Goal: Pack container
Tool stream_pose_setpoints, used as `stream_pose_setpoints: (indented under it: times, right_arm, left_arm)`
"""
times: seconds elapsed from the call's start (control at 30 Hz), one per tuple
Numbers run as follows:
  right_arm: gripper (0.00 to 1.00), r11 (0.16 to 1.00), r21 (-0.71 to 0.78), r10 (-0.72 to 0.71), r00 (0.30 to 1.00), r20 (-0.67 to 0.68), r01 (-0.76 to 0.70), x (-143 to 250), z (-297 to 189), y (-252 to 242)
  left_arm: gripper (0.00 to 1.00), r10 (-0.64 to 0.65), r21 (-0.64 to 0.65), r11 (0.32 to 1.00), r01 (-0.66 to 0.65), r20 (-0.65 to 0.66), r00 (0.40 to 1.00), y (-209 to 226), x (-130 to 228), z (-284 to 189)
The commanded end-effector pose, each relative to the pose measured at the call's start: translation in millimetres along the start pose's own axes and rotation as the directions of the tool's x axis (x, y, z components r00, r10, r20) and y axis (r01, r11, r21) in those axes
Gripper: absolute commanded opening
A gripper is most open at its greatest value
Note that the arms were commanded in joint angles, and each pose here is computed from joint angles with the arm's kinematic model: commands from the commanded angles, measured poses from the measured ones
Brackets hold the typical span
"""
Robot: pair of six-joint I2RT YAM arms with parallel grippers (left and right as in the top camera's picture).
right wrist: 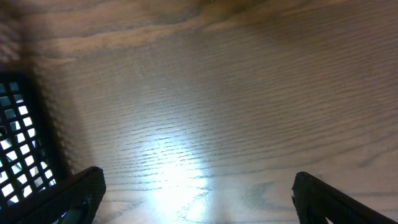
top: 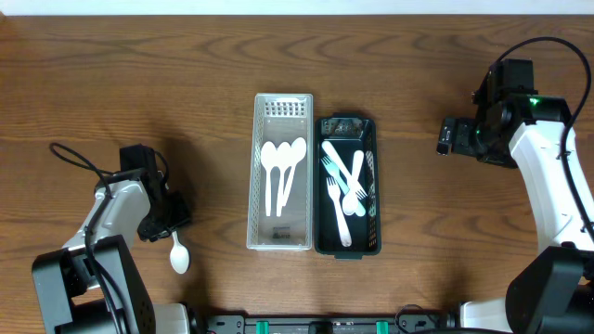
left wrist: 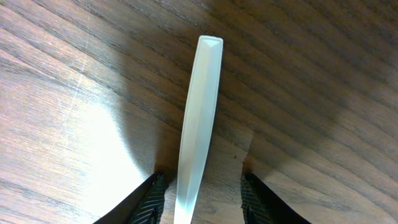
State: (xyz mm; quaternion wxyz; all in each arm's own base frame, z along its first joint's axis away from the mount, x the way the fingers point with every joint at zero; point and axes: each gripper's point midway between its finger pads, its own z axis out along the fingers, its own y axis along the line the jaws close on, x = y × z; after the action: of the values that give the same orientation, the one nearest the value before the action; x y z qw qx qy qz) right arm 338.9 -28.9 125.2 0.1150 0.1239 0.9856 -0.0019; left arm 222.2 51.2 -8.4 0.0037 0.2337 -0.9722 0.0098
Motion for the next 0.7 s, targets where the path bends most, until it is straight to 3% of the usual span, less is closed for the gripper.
stream_pose_setpoints:
  times: [0.0, 0.2, 0.4, 0.67]
  right_arm:
    - [0.99, 1.000, -0.002, -0.013, 1.000, -0.007, 0.013, 0.4, 2.7, -0.5]
    - [0.99, 1.000, -0.002, -0.017, 1.000, -0.007, 0.017, 0.2, 2.7, -0.5]
    - [0.99, 1.000, -0.002, -0.017, 1.000, -0.007, 0.017, 0.2, 2.7, -0.5]
    - [0.99, 1.000, -0.002, -0.017, 1.000, -0.007, 0.017, 0.4, 2.7, -0.5]
  left_arm:
    - [0.34, -0.015, -0.037, 0.999, 0.012, -0.094, 0.995, 9.1, 22.1, 17.3]
    - [0.24, -0.015, -0.041, 0.999, 0.011, -0.107, 0.994, 10.0, 25.2, 17.0]
    - [0.23, -0.015, -0.043, 0.999, 0.010, -0.116, 0.993, 10.5, 27.6, 16.7]
    - [0.13, 0.004, -0.042, 0.999, -0.009, -0.117, 0.993, 10.7, 27.5, 16.7]
